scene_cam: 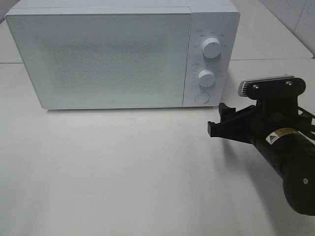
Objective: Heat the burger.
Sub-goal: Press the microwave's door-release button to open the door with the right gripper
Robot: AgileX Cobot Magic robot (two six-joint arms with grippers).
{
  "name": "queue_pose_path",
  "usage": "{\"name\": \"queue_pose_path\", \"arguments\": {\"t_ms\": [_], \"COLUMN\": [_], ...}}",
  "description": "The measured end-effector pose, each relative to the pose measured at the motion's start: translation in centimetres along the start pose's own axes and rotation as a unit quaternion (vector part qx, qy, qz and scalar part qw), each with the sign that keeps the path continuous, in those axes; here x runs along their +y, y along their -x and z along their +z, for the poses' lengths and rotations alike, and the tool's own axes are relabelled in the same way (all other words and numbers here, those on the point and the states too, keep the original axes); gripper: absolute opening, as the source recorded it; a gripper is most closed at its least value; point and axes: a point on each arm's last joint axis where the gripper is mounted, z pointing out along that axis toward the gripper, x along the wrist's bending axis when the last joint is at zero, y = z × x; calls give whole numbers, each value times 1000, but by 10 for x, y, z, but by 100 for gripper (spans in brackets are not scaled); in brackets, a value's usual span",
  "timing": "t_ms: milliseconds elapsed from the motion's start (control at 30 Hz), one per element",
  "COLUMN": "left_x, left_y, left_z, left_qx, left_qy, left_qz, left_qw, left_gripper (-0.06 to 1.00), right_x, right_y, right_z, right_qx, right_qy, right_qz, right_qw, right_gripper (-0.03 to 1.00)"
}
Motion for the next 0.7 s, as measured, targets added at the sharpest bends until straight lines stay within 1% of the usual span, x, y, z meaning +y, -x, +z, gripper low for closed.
{"name": "queue_pose_path", "arguments": {"t_ms": [33,167,567,633,667,700], "left_x": [0,0,0,0,0,0], "left_y": [0,0,0,0,0,0], "left_z": [0,0,0,0,0,0], "left_qx": [0,0,0,0,0,0], "left_qy": [0,0,0,0,0,0], "left_qz": [0,0,0,0,0,0], "left_qw": [1000,1000,1000,1000,1000,1000], "left_gripper": [99,99,99,99,99,99], "right_x": [1,0,1,1,1,1], "right_y": [-6,-14,-17,-17,-17,-17], "right_z": [3,9,12,12,12,12], "right_qx": [5,10,12,12,12,12], "right_qy": [4,4,0,-1,-1,-1], "right_qz": [1,1,13,44,44,77], "right_qw": [1000,1000,1000,999,999,997], "right_gripper": [72,72,72,72,72,72]}}
